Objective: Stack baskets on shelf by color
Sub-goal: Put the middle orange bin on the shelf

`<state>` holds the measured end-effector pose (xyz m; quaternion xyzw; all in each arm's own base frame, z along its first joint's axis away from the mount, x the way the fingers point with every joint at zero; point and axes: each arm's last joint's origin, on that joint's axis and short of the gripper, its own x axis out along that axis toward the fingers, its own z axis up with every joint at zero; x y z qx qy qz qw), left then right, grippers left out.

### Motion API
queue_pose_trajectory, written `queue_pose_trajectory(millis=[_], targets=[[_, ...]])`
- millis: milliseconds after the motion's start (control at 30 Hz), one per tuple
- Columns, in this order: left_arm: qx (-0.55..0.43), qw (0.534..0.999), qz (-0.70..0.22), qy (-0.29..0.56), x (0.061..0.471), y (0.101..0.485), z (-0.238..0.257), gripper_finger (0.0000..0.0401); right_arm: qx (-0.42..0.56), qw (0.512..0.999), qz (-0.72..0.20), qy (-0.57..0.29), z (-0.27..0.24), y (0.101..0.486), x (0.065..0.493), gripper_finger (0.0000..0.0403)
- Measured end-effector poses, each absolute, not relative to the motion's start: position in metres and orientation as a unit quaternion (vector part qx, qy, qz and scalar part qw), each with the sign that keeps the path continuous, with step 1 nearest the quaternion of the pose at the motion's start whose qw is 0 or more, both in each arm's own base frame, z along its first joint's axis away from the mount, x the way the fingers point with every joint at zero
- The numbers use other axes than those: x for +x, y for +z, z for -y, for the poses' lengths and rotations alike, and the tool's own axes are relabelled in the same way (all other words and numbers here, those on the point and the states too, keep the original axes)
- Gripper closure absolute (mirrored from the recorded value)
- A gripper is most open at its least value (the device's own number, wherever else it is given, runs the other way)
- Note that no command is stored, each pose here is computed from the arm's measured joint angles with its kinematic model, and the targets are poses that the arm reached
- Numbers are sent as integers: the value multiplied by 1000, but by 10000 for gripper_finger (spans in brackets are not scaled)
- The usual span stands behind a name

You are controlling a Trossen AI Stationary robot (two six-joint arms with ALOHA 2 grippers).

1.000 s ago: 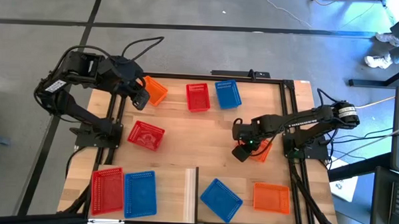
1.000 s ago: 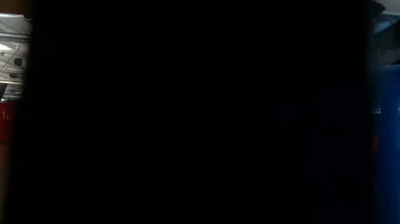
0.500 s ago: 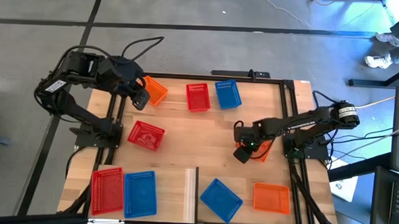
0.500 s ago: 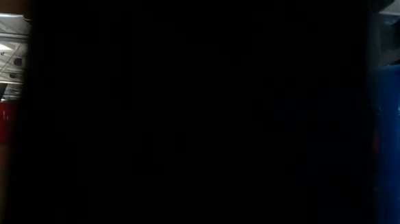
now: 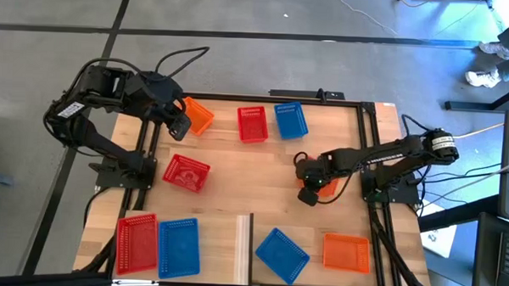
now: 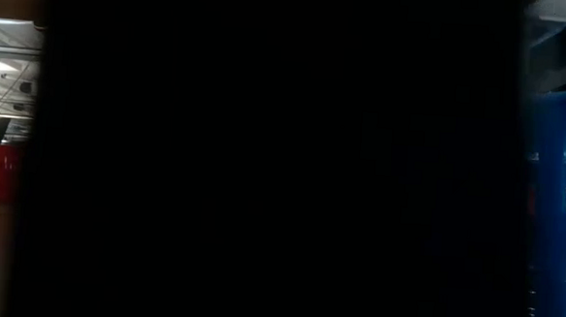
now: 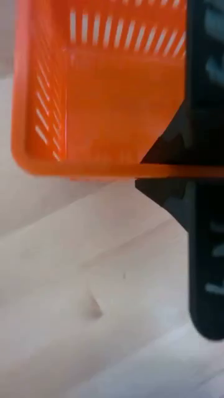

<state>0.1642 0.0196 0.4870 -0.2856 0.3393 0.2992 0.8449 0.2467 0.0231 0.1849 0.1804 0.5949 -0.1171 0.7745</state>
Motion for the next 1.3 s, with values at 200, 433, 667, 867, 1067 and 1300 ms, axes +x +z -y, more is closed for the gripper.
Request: queue_pose_trajectory(millis=[200,433,667,867,1067,1300], targets=[[-286,845,-339,299,164,487,-20,317,14,802,-594,-69,-33,248,261,402],[-237,860,-356,279,164,487,-20,317,-153,841,-518,22,-45,323,278,403],[-102,884,-404,211,171,485,-19,317,-340,802,-477,117,-55,351,302,403],[27,894,-435,99,181,482,-17,317,-473,720,-499,88,-54,355,326,403],[143,896,-420,-19,208,478,0,317,-500,681,-529,76,-52,362,343,403],[307,864,-393,-73,251,467,28,317,-495,689,-524,71,-53,383,347,403]])
